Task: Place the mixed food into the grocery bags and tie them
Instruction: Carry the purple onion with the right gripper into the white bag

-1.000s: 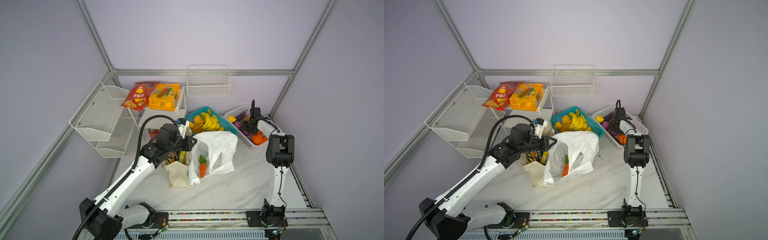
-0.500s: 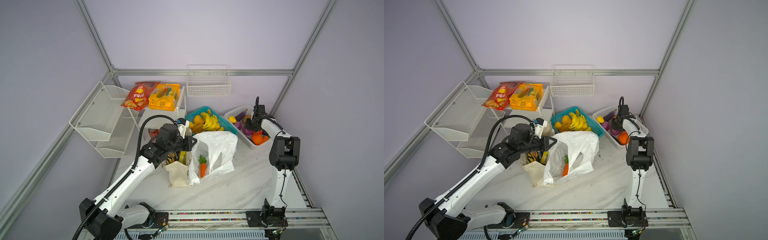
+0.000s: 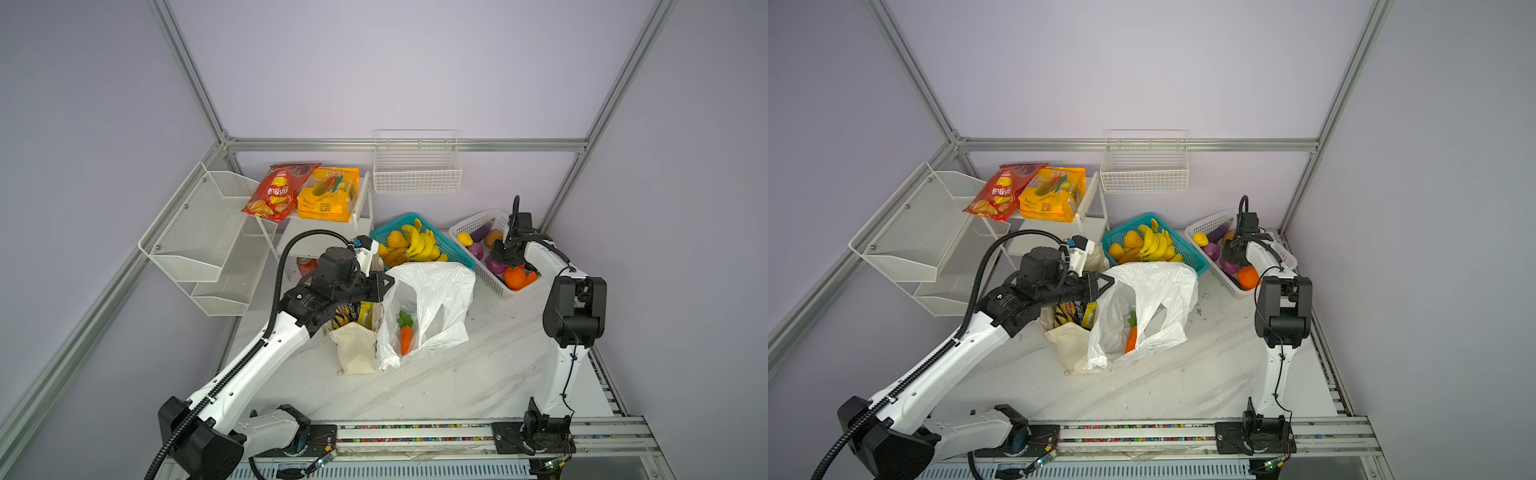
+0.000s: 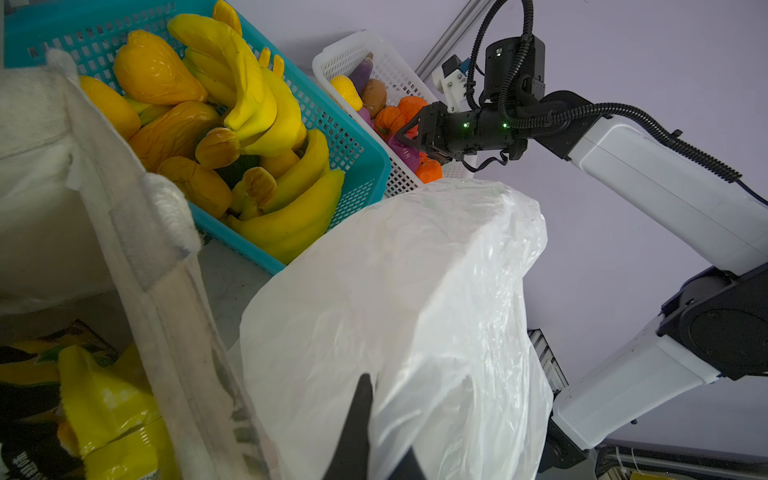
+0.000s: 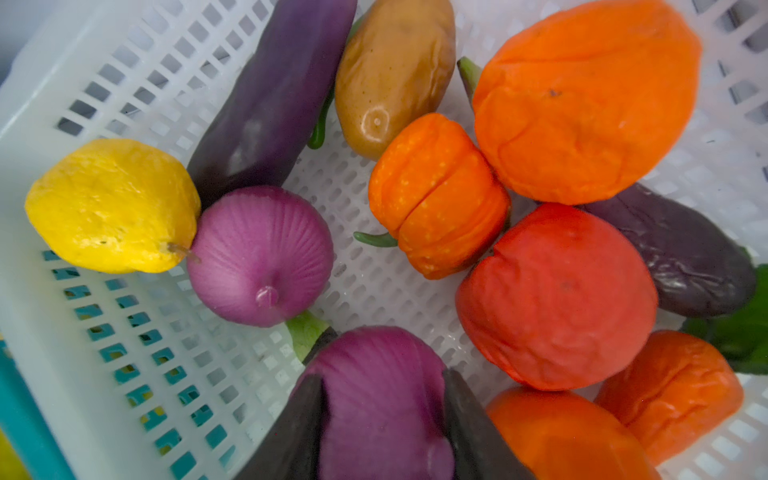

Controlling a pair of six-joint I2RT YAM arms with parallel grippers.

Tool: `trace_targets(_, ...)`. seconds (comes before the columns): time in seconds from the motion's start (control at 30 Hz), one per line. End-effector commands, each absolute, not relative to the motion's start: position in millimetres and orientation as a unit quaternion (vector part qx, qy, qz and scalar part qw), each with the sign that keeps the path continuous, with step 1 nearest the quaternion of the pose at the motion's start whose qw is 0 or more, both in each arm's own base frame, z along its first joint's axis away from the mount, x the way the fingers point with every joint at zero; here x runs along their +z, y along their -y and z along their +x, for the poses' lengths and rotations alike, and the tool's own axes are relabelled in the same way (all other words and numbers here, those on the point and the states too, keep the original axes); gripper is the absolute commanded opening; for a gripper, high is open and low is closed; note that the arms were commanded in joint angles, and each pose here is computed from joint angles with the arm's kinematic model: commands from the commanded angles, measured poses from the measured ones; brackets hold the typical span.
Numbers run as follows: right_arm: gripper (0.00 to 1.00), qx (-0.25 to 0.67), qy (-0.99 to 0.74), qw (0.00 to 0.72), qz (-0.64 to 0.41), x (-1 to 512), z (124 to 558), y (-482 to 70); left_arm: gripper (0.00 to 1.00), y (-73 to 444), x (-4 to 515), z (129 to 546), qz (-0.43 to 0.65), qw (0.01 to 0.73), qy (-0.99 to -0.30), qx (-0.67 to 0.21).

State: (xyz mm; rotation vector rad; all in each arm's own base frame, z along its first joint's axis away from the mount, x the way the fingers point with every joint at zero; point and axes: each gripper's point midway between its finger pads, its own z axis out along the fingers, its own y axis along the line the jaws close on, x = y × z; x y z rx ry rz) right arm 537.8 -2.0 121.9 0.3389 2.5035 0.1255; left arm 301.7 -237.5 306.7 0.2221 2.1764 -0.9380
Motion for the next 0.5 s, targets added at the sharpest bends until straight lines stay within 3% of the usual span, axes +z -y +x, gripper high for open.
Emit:
trace_targets(0.0,0.42,0.037,-0.918,0.371,0.137,194,539,9,0.0,236,322,303,0.097,0.398,-0.833,-0.372)
trace_targets(0.27,0.4,0.097,-0.868,0.472,0.119,304,484,-20,0.0,237,323,305,0.096,0.396,-0.833,-0.374)
trace_targets(0.47,0.38,0.199,-0.816,0.542,0.026,395,403,-100,0.0,237,323,308,0.094,0.398,-0.834,-0.37)
